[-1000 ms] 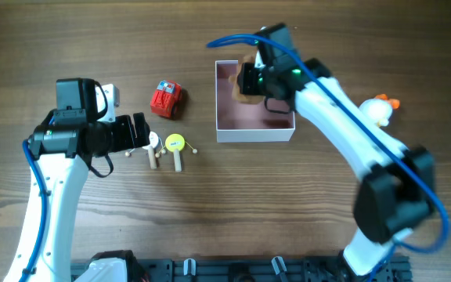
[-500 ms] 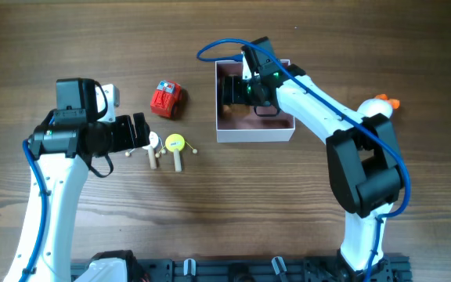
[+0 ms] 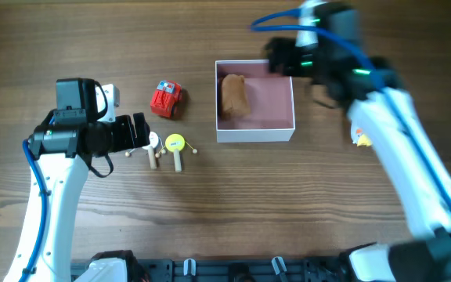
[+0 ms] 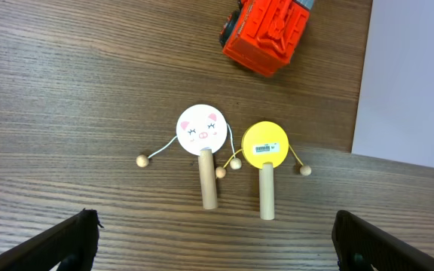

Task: Pack container
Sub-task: 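Lift the brown plush into the box and release it, then grasp the white-and-orange plush chicken with the right gripper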

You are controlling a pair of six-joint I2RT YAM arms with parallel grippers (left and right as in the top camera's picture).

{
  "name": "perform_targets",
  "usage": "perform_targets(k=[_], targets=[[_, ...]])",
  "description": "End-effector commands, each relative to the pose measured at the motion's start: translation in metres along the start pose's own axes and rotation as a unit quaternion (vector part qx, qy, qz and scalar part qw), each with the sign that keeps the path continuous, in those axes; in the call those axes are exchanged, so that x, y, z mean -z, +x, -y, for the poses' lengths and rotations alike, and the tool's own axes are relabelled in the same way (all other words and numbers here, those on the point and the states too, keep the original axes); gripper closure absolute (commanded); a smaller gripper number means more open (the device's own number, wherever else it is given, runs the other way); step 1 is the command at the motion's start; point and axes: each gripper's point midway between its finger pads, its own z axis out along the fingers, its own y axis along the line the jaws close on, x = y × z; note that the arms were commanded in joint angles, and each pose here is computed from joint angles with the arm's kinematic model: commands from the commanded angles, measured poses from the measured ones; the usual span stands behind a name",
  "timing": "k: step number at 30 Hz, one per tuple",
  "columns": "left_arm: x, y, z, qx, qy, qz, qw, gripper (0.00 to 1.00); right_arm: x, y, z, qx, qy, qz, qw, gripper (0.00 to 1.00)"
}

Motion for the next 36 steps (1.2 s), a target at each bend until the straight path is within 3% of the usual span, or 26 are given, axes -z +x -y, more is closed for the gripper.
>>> perform_targets(k=[1, 5, 11, 17, 27, 29, 32, 36], targets=[[0.003, -0.006, -0.001, 0.007, -0.001, 0.007, 1.000, 0.00, 0.032, -0.013, 0.090, -0.050, 0.132, 0.021, 0.990, 0.01], [0.003, -0.006, -0.001, 0.007, -0.001, 0.007, 1.000, 0.00, 0.028, 0.016, 0.166, -0.117, 0.197, -0.037, 0.973, 0.00], [0.003, -0.006, -0.001, 0.007, -0.001, 0.007, 1.000, 0.00, -0.006, 0.079, 0.233, -0.197, 0.245, -0.138, 0.939, 0.00], [0.003, -0.006, -0.001, 0.007, -0.001, 0.007, 1.000, 0.00, -0.044, 0.138, 0.261, -0.247, 0.270, -0.228, 0.902, 0.02], [0.003, -0.006, -0.001, 0.007, -0.001, 0.007, 1.000, 0.00, -0.084, 0.179, 0.276, -0.269, 0.280, -0.277, 0.879, 0.03], [0.003, -0.006, -0.001, 0.007, -0.001, 0.007, 1.000, 0.00, -0.089, 0.184, 0.278, -0.272, 0.281, -0.282, 0.876, 0.09], [0.003, -0.006, -0.001, 0.007, -0.001, 0.007, 1.000, 0.00, -0.092, 0.185, 0.279, -0.270, 0.280, -0.282, 0.877, 0.39], [0.003, -0.006, -0.001, 0.007, -0.001, 0.007, 1.000, 0.00, -0.087, 0.170, 0.269, -0.276, 0.259, -0.269, 0.885, 0.59]])
